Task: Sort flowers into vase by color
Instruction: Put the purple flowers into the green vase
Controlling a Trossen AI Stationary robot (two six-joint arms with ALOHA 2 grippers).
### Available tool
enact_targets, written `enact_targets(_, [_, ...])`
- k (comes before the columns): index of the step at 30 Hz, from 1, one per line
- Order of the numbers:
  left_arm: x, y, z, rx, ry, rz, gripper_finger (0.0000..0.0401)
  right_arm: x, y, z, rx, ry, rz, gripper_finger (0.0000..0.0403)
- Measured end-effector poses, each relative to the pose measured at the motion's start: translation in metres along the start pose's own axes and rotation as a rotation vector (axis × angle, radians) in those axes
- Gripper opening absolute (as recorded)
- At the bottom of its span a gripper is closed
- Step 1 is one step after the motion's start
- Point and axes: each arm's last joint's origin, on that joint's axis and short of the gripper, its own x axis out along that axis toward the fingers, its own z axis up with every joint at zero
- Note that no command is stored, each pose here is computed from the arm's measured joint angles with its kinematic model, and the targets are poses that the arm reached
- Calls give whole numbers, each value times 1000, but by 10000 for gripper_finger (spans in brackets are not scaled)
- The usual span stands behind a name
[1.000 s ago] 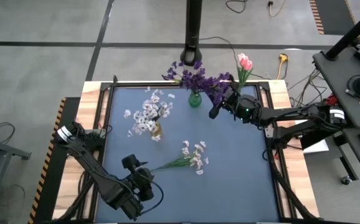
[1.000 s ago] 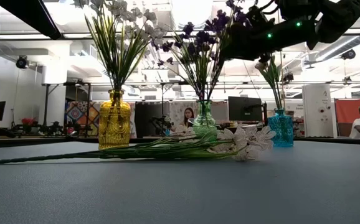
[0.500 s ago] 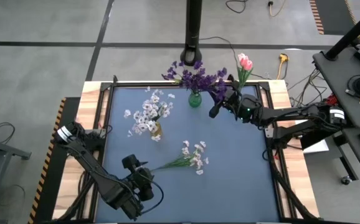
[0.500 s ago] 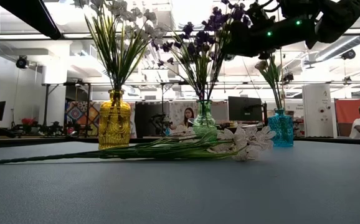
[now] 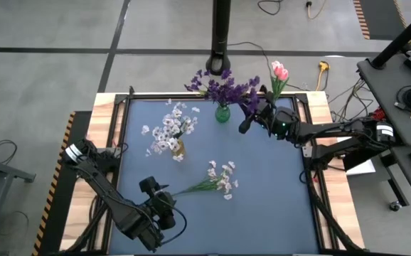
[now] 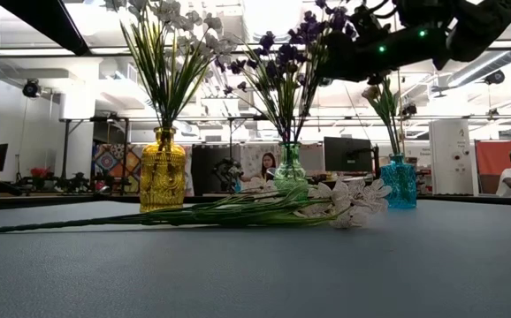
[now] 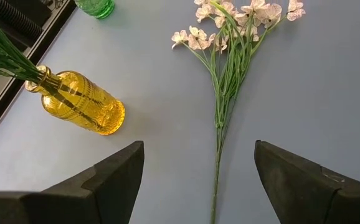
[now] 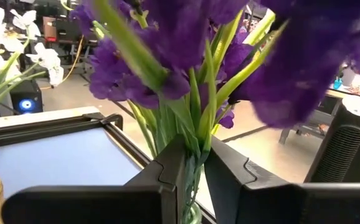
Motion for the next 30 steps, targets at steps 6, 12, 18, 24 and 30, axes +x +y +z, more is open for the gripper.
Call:
enact_targets(6, [0, 0, 0, 1, -7, 3, 286, 2, -5, -1, -1, 3, -21, 47])
enact_targets(12, [0, 0, 0, 1, -7, 4, 286, 3, -8, -1, -1, 4, -34, 47])
enact_targets(18, [0, 0, 1, 7, -14, 7, 286, 3, -9, -1, -8, -3, -28, 47])
enact_targets(24, [0, 0, 1, 7, -15, 8, 286, 4, -11, -1, -12, -5, -22, 47])
enact_targets(30, [1, 1, 1, 5, -14, 10, 286, 6, -14, 0, -11, -24, -17, 47])
